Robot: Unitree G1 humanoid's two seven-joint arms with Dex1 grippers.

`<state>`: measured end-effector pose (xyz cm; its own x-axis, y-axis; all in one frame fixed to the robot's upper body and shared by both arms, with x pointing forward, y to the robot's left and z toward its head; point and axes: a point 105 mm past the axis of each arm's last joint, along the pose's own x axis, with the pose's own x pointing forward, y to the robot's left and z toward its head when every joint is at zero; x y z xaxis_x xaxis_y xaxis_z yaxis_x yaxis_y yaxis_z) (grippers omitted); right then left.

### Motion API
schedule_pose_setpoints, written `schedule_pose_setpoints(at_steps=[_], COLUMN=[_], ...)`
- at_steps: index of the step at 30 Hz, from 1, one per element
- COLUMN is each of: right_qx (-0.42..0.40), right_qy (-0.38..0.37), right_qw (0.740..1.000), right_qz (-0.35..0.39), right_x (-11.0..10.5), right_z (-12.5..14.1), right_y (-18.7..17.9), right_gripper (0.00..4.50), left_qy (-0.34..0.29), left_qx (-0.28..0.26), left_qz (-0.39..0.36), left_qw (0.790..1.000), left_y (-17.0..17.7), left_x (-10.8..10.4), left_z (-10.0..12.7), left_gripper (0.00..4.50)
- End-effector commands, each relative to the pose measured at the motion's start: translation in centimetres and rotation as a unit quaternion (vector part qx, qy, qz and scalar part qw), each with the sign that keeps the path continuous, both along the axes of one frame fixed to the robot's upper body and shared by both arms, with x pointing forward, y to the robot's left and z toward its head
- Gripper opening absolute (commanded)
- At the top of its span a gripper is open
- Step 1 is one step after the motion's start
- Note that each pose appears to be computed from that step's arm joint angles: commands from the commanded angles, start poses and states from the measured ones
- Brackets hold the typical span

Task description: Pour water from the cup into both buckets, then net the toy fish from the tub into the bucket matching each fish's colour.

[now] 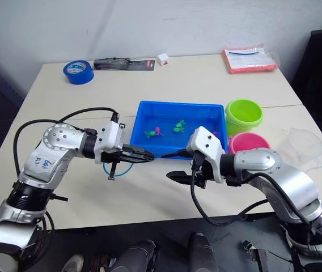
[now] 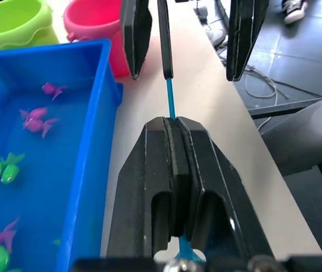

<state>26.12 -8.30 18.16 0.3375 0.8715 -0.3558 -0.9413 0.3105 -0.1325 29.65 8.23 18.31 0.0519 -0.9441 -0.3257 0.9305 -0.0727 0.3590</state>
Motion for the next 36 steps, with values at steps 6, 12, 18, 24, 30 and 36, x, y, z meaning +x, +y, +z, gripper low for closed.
schedule_pose_setpoints(at_steps=[6,12,18,24,30,36], right_qx=[0.006,0.004,0.0,-0.004,-0.004,-0.003], right_qy=[-0.011,-0.007,-0.007,-0.006,-0.004,-0.005], right_qw=[1.0,1.0,1.0,1.0,1.0,1.0], right_qz=[0.018,0.022,0.024,0.025,0.026,0.026], right_x=[-0.4,-0.5,-0.4,-0.3,-0.4,-0.4], right_z=[1.2,1.1,1.0,0.8,0.7,0.8], right_y=[0.8,1.0,1.1,1.1,1.2,1.1], right_gripper=[4.5,4.5,4.5,4.5,4.24,1.51], left_qy=[-0.014,-0.013,-0.013,-0.014,-0.014,-0.012], left_qx=[0.013,0.009,0.007,0.007,0.008,0.011], left_qz=[-0.039,-0.052,-0.059,-0.059,-0.061,-0.062], left_qw=[0.999,0.999,0.998,0.998,0.998,0.998], left_y=[-0.5,-1.4,-1.9,-1.9,-1.9,-1.7], left_x=[0.4,0.2,0.1,0.2,0.2,0.2], left_z=[0.1,-0.1,-0.2,-0.1,-0.1,-0.1], left_gripper=[0.12,0.12,0.12,0.12,0.04,0.0])
